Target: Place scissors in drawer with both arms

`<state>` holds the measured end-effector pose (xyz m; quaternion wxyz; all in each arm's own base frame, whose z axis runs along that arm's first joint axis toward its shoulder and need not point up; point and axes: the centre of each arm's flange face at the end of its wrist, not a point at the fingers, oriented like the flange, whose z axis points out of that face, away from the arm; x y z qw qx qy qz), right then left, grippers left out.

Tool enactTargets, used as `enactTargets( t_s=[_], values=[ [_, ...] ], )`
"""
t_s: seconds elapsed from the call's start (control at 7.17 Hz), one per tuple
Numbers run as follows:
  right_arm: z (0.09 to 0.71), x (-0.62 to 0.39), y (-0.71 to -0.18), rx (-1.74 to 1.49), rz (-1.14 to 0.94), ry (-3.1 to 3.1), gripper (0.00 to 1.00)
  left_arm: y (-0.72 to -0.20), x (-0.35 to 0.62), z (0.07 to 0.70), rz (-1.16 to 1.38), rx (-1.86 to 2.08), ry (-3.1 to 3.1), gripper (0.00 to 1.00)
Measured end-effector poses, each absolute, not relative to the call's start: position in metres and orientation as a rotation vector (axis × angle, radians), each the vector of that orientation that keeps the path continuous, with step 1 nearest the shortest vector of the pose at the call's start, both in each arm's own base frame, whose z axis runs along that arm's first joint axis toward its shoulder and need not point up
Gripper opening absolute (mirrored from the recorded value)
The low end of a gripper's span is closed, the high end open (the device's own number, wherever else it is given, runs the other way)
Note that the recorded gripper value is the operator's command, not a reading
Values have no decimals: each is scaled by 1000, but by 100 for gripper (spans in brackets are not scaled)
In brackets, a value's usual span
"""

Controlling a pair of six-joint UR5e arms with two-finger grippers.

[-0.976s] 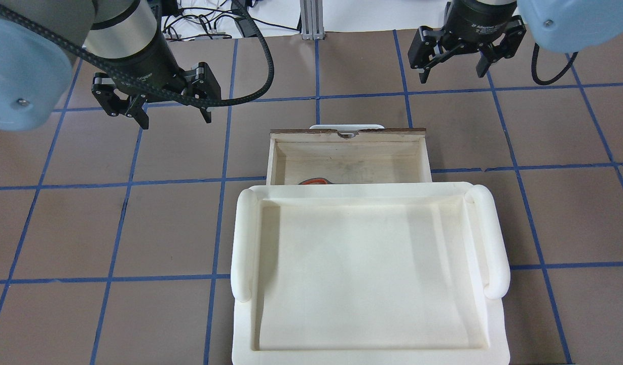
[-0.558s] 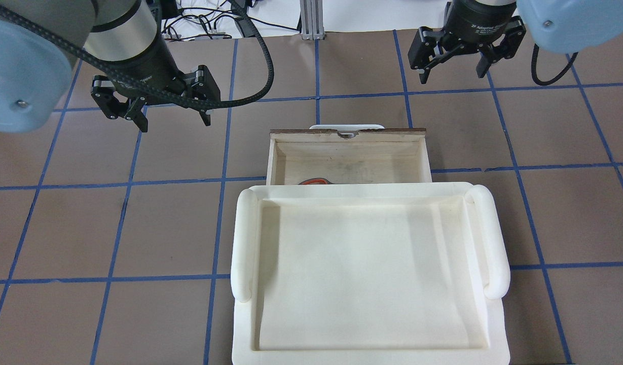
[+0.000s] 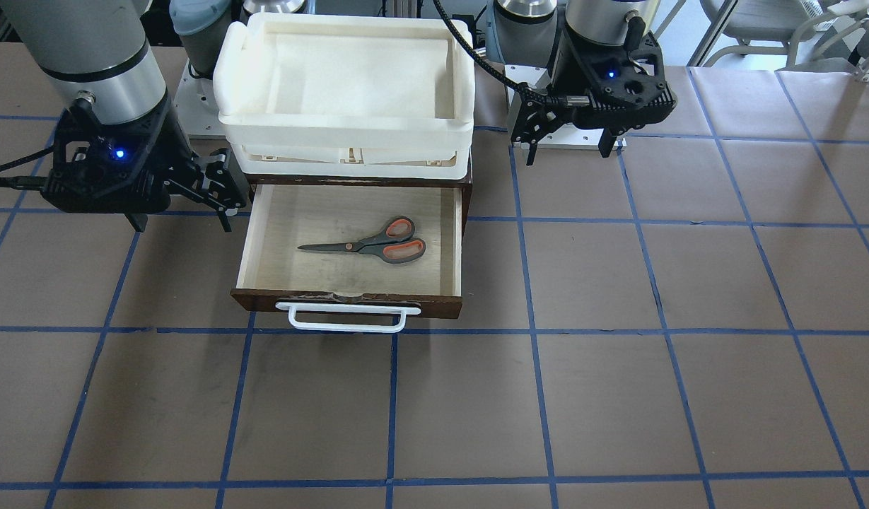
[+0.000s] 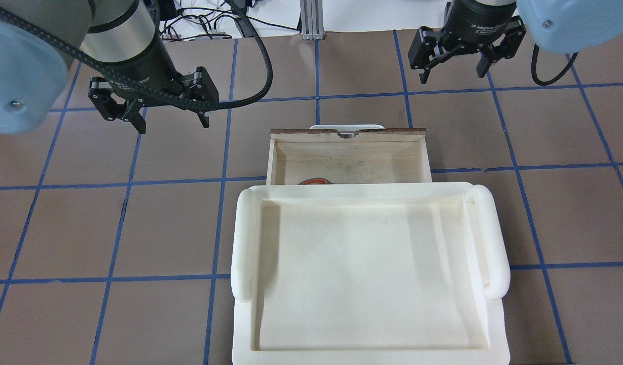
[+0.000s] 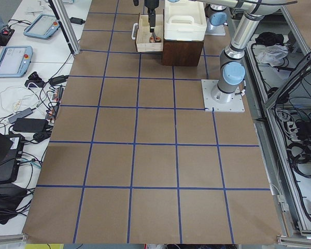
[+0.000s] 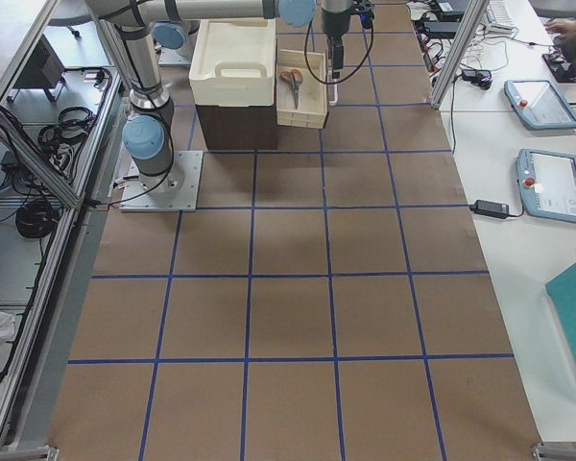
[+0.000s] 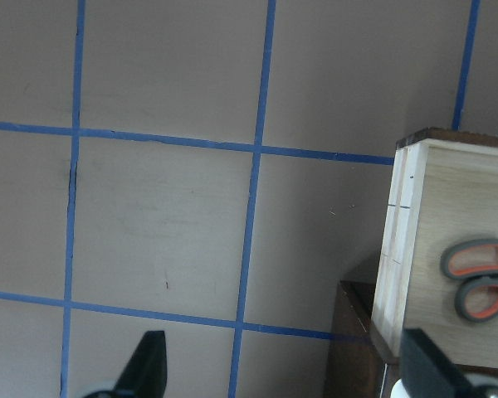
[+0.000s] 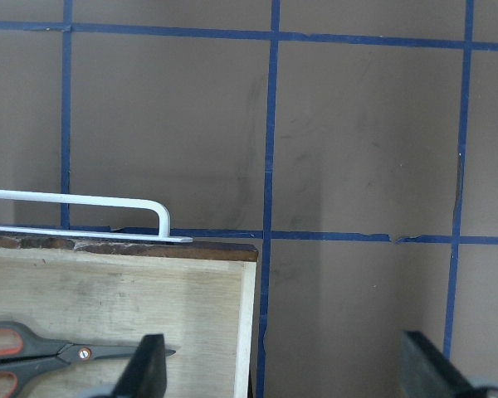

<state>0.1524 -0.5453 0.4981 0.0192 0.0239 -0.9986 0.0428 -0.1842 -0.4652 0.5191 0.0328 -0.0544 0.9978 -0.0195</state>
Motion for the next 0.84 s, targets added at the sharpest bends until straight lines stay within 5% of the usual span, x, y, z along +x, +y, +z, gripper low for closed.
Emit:
enactTargets(
  t_s=[0.84],
  values=[
    [494,152,-545,74,124,-3100,100,-466,-184,520,-50,-28,3114,100]
  ],
)
